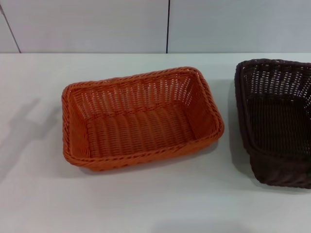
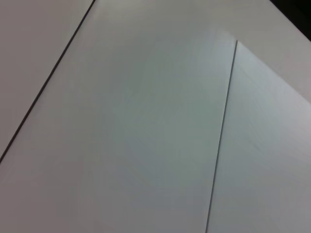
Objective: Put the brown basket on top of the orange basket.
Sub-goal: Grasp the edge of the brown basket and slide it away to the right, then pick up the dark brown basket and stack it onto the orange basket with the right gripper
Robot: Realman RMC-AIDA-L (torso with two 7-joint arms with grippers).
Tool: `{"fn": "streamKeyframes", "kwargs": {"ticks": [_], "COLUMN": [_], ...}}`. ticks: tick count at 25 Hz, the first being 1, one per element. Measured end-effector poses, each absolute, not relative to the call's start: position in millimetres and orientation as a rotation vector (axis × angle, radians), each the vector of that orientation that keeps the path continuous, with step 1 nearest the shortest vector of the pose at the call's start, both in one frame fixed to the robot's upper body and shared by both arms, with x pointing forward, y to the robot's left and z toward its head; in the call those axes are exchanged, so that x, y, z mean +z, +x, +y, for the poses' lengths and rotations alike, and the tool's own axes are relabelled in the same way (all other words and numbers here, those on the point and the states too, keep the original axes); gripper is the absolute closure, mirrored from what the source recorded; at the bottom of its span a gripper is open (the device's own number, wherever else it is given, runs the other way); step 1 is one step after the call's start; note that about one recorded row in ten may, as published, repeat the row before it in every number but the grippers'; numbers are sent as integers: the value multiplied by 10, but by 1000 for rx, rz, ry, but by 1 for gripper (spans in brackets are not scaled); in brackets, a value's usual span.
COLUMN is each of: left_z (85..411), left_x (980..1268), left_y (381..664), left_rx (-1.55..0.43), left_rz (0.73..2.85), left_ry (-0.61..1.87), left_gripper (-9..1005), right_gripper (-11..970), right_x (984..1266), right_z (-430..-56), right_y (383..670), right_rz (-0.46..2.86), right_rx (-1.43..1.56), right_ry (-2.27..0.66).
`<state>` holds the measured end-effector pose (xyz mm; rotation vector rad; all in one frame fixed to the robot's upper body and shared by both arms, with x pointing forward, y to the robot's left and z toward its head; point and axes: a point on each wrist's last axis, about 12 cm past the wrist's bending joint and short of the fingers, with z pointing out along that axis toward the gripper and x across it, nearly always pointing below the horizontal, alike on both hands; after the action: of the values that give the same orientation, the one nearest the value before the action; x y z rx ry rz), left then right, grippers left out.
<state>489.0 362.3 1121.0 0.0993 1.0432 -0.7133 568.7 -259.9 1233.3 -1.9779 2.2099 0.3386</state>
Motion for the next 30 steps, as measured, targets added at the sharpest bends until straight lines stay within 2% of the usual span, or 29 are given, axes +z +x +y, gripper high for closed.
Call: {"fn": "streamKeyframes", "kwargs": {"ticks": [13,30], "left_z": [3644,3667], "left_x": [11234,11190], "left_y": [4882,4841], "left_rx": [-709,-704], "left_rz": [1029,1055], "left_ry": [100,97], "left_gripper": [271,271], "right_gripper": [776,781], "right_x": [12764,13135], "right_z": [-2736,-2348], "right_y": [5742,5952], "right_rz": [2127,2066], "right_rx": [305,289], "right_ry": [-1788,-1594]}}
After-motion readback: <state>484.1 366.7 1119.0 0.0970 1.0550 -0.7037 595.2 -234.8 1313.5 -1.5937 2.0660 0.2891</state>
